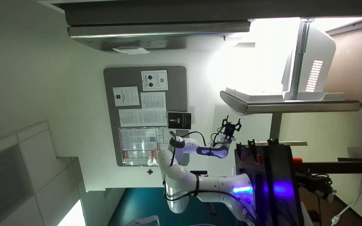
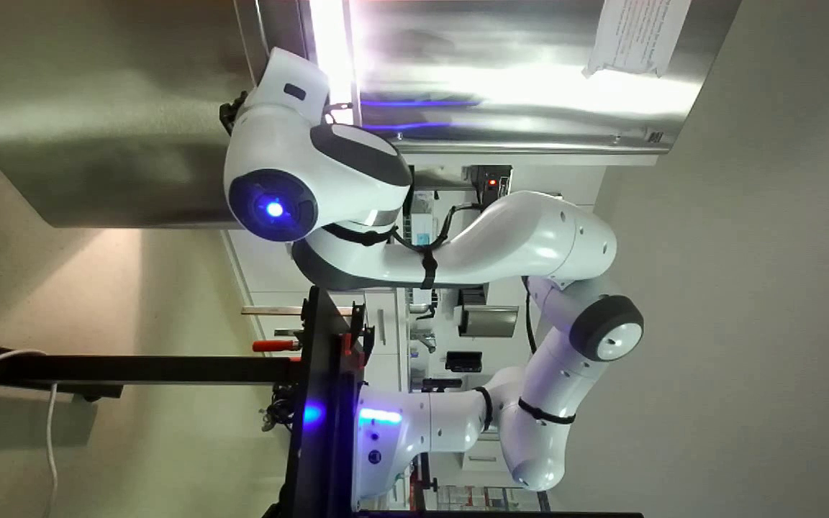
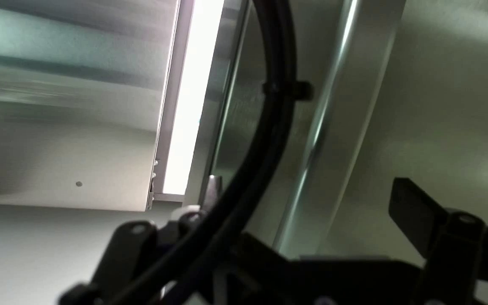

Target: Close the bottom door of the fridge

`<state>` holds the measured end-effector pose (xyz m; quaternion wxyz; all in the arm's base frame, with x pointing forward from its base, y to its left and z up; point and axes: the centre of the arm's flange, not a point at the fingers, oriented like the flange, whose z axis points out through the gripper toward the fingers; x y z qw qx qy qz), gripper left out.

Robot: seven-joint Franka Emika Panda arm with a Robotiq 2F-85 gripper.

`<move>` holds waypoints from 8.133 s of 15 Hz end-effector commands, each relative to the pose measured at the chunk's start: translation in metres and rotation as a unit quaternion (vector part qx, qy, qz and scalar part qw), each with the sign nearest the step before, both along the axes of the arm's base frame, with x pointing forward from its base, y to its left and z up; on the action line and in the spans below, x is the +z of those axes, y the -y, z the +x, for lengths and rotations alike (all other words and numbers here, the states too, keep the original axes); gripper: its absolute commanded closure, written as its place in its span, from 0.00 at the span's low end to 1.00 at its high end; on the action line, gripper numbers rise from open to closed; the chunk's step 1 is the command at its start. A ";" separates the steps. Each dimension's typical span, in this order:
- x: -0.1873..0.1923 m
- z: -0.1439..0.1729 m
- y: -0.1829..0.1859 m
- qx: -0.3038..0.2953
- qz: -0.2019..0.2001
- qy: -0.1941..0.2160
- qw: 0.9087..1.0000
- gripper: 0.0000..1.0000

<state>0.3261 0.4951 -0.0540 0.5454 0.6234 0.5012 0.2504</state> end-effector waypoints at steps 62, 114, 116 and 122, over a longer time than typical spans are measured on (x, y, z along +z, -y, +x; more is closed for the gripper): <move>0.005 0.308 0.334 0.098 -0.055 0.005 0.994 0.81; 0.443 0.075 0.432 -0.150 0.318 -0.180 0.919 0.00; 0.439 0.057 0.443 -0.169 0.359 -0.181 0.900 0.00; 0.435 0.021 0.462 -0.216 0.488 -0.141 0.834 0.00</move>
